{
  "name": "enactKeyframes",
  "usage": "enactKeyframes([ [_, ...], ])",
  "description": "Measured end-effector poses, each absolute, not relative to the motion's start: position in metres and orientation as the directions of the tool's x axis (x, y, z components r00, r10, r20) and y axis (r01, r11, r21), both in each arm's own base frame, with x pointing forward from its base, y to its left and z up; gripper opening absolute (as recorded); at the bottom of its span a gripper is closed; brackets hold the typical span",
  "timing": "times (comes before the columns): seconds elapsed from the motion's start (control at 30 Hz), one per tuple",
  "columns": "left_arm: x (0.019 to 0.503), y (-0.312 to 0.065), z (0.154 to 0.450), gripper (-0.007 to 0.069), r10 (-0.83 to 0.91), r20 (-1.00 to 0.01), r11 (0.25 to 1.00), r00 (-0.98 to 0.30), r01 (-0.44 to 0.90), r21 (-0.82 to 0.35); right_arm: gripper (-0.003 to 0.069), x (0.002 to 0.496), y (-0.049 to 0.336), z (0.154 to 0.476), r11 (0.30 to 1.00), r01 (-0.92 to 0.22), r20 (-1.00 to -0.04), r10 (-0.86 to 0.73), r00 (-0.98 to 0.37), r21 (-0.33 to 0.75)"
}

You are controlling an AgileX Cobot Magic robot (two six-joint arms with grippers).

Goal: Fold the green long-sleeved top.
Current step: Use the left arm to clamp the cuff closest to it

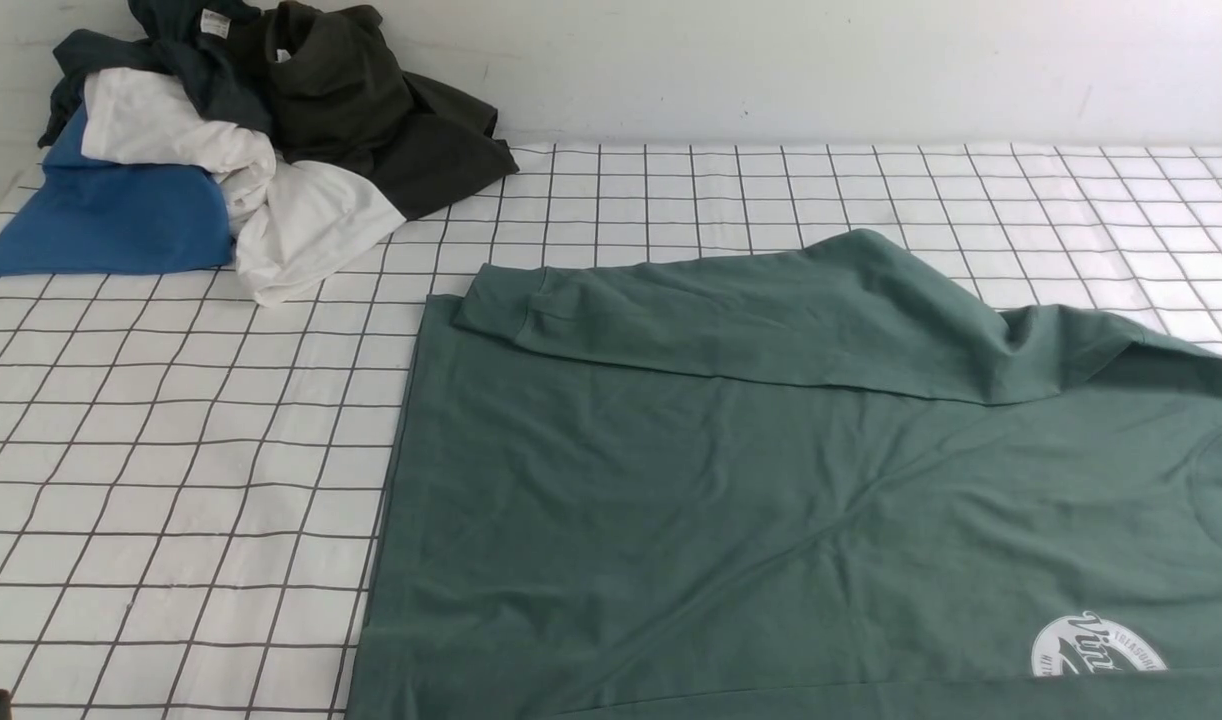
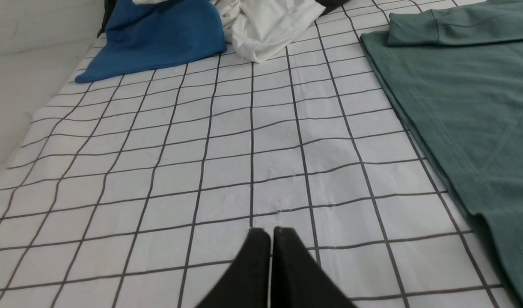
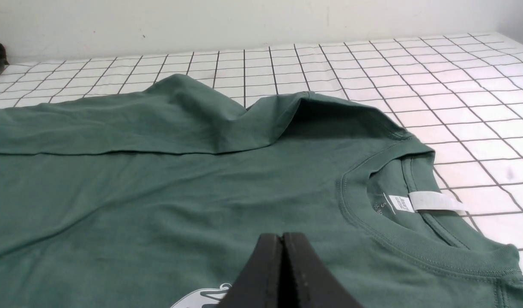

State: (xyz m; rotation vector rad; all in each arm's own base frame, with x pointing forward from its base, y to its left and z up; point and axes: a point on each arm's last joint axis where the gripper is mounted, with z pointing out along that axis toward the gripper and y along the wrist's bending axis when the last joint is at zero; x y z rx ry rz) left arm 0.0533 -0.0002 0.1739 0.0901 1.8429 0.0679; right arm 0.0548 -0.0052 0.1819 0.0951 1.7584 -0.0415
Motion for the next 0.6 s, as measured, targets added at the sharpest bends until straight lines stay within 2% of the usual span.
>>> enactKeyframes([
  [0.07,0.053,-0.001,0.174,-0.0008,0.034,-0.963,0.999,-0.267,0.021,0.03,-0.0014,0.055,-0.005,0.182,0.996,0.088,-0.982,0.05,-0.184,0.034],
  [0.1,0.054,-0.004,0.175,-0.0008,-0.101,-0.961,0.994,-0.258,0.012,-0.107,-0.0014,0.055,-0.005,0.182,0.994,0.09,-0.98,0.08,-0.181,0.064],
  [0.13,0.054,-0.005,0.176,-0.0008,-0.177,-0.951,0.983,-0.254,0.008,-0.185,-0.0014,0.055,-0.004,0.182,0.992,0.091,-0.979,0.102,-0.177,0.087],
  [0.17,0.054,-0.007,0.178,-0.0008,-0.332,-0.913,0.94,-0.237,-0.001,-0.342,-0.0014,0.055,-0.004,0.182,0.985,0.092,-0.973,0.157,-0.17,0.143],
  [0.2,0.054,-0.009,0.18,-0.0008,-0.441,-0.868,0.892,-0.227,-0.005,-0.452,-0.0014,0.055,-0.003,0.183,0.974,0.092,-0.962,0.221,-0.161,0.209],
  [0.23,0.055,-0.011,0.182,-0.0008,-0.568,-0.794,0.815,-0.217,-0.009,-0.58,-0.0014,0.055,-0.002,0.183,0.956,0.091,-0.944,0.291,-0.155,0.279],
  [0.27,0.055,-0.012,0.183,-0.0008,-0.614,-0.759,0.779,-0.215,-0.01,-0.627,-0.0014,0.055,-0.001,0.183,0.949,0.092,-0.937,0.314,-0.154,0.302],
  [0.33,0.055,-0.015,0.186,-0.0008,-0.802,-0.558,0.573,-0.212,-0.014,-0.819,-0.0014,0.056,0.002,0.183,0.849,0.092,-0.838,0.528,-0.141,0.52],
  [0.4,0.055,-0.016,0.188,-0.0008,-0.855,-0.475,0.487,-0.208,-0.011,-0.873,-0.0014,0.056,0.005,0.184,0.729,0.088,-0.718,0.683,-0.134,0.678],
  [0.43,0.055,-0.017,0.19,-0.0008,-0.877,-0.434,0.445,-0.207,-0.007,-0.895,-0.0014,0.056,0.007,0.185,0.638,0.085,-0.626,0.768,-0.132,0.765],
  [0.47,0.055,-0.017,0.19,-0.0008,-0.879,-0.429,0.44,-0.207,-0.007,-0.898,-0.0014,0.056,0.007,0.185,0.612,0.083,-0.6,0.789,-0.132,0.787],
  [0.57,0.055,-0.017,0.191,-0.0008,-0.9,-0.387,0.396,-0.2,-0.002,-0.918,-0.0014,0.056,0.01,0.188,0.414,0.065,-0.405,0.906,-0.122,0.908],
  [0.6,0.055,-0.017,0.191,-0.0008,-0.902,-0.384,0.392,-0.199,-0.002,-0.92,-0.0014,0.056,0.01,0.188,0.414,0.065,-0.405,0.906,-0.122,0.908],
])
